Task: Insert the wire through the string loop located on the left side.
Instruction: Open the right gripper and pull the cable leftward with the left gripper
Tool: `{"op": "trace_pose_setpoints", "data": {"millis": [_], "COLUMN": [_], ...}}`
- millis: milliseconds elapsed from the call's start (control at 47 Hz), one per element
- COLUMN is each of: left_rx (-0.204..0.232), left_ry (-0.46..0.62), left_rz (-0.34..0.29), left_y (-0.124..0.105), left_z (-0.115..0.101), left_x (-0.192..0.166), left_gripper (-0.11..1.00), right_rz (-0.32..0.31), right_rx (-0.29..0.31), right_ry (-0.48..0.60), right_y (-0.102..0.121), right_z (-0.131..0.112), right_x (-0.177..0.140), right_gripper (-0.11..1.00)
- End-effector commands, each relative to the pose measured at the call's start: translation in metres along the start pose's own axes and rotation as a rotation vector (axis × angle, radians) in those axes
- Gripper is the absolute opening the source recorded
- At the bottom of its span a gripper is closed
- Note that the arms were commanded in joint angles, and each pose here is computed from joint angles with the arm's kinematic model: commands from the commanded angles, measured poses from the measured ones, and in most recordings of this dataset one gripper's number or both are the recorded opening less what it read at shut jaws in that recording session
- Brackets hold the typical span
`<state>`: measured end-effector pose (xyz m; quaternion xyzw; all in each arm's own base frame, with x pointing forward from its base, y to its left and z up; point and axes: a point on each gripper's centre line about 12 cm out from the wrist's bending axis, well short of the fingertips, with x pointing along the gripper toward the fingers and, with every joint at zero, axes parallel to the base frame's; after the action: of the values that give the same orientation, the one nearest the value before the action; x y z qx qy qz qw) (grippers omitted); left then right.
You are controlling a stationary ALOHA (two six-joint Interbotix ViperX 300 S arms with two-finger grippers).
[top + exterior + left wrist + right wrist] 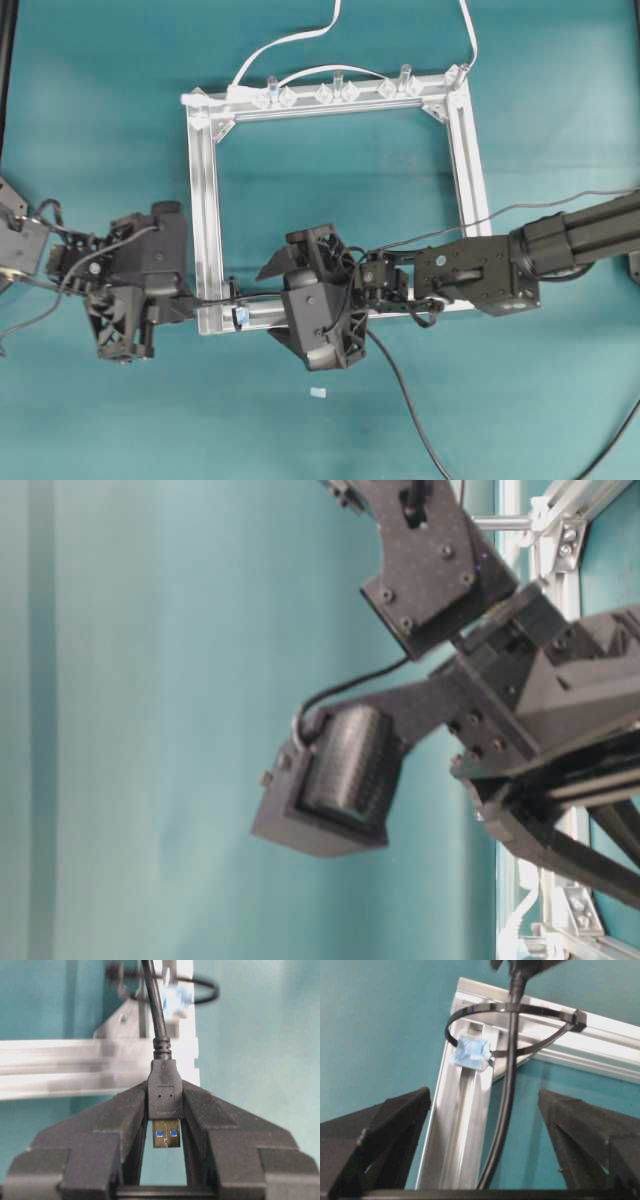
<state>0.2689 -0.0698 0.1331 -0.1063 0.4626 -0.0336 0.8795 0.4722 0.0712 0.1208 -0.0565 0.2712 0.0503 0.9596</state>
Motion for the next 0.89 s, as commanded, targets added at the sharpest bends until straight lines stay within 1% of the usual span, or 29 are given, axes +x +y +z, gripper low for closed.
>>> {"op": "trace_pose_setpoints", "data": {"millis": [0,85,298,574,638,871], "left_rx": [-0.001,-0.002,-0.025,-0.011,-0.021,-0.083], "left_ry": [-0.033,-0.034,-0.020,0.018,0.024,0.023], "left_rz": [-0.015,-0.017,-0.028,-0.062,-0.067,-0.078], "left_y": [-0.003,-0.002,-0.005,-0.017,-0.018,-0.014], "left_z": [0.003,0.000,-0.010,-0.030,-0.035,-0.049], "left_x": [-0.010,-0.013,-0.017,-0.020,-0.021,-0.030], "left_gripper": [0.20,0.20,0.20,0.20,0.20,0.20], "right_rz": [-0.005,-0.006,-0.005,-0.004,-0.004,-0.001], "right_rx": [0.004,0.005,0.004,0.002,0.002,0.001], "right_ry": [-0.062,-0.060,-0.060,-0.059,-0.060,-0.058], "right_y": [-0.001,-0.002,-0.001,-0.001,-0.001,0.001], "right_z": [0.022,0.021,0.021,0.020,0.021,0.020], "right_x": [-0.012,-0.013,-0.013,-0.013,-0.013,-0.013], "right_gripper": [0.95,0.95,0.95,0.95,0.95,0.96]}}
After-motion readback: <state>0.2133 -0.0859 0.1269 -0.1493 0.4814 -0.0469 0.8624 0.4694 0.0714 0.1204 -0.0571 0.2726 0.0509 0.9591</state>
